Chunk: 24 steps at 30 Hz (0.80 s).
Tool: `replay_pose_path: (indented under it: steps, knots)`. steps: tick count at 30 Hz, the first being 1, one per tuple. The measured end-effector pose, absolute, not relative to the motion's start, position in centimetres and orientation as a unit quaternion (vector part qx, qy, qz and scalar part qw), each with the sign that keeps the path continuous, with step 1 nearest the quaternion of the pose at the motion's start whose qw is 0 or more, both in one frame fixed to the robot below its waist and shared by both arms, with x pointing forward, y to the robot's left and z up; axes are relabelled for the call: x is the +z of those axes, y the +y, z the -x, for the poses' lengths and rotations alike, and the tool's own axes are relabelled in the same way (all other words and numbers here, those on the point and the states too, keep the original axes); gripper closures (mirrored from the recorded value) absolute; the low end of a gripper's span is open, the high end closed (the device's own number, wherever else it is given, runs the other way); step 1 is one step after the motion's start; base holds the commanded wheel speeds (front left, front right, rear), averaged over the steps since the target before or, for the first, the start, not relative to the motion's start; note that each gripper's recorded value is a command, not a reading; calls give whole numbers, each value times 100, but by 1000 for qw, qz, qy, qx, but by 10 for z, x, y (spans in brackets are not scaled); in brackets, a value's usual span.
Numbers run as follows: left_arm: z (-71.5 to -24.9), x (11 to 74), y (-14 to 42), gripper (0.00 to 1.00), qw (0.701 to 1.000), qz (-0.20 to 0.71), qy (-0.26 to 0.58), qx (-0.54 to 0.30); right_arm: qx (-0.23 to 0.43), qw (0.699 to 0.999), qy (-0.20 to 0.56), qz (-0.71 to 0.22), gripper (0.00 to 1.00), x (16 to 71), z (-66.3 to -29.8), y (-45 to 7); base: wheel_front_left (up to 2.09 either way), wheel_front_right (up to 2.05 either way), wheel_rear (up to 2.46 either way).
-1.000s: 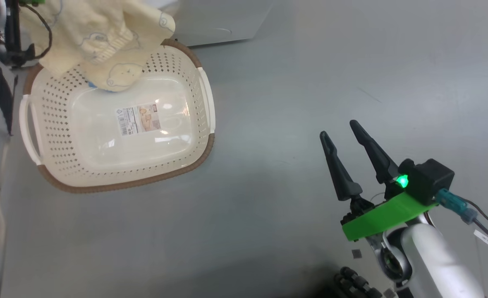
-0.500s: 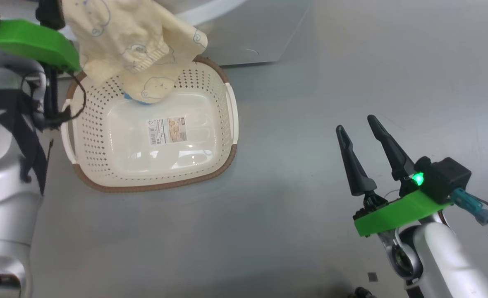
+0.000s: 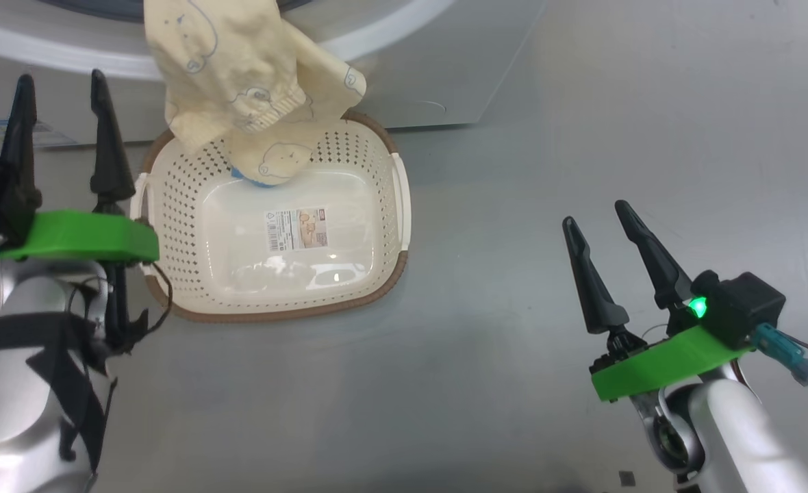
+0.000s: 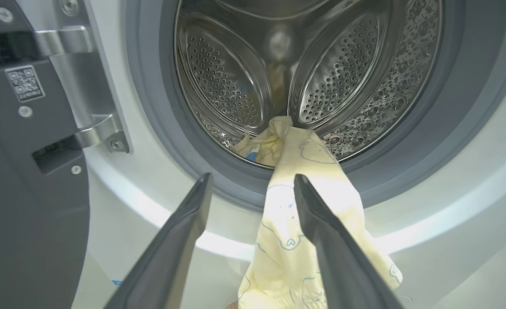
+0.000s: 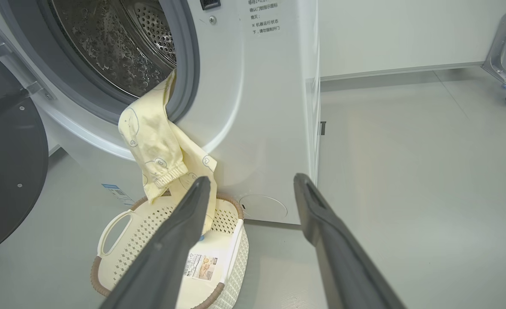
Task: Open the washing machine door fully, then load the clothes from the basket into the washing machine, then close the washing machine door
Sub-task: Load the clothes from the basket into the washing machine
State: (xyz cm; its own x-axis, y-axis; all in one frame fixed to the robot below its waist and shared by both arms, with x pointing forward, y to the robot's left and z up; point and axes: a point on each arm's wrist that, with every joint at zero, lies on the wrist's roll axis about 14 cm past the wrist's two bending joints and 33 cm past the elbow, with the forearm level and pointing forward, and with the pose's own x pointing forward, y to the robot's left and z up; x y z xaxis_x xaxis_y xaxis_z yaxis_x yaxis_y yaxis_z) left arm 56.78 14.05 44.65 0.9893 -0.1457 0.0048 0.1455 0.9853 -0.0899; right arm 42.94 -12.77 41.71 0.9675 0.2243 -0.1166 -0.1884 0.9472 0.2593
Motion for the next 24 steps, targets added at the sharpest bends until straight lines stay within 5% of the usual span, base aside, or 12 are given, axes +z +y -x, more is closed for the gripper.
replay_pose_path:
  steps: [24]
  knots:
    - [-471,415,168,0,997,48,58,-11,109,984,77,-122,0,416,-424,-126,0,0,0]
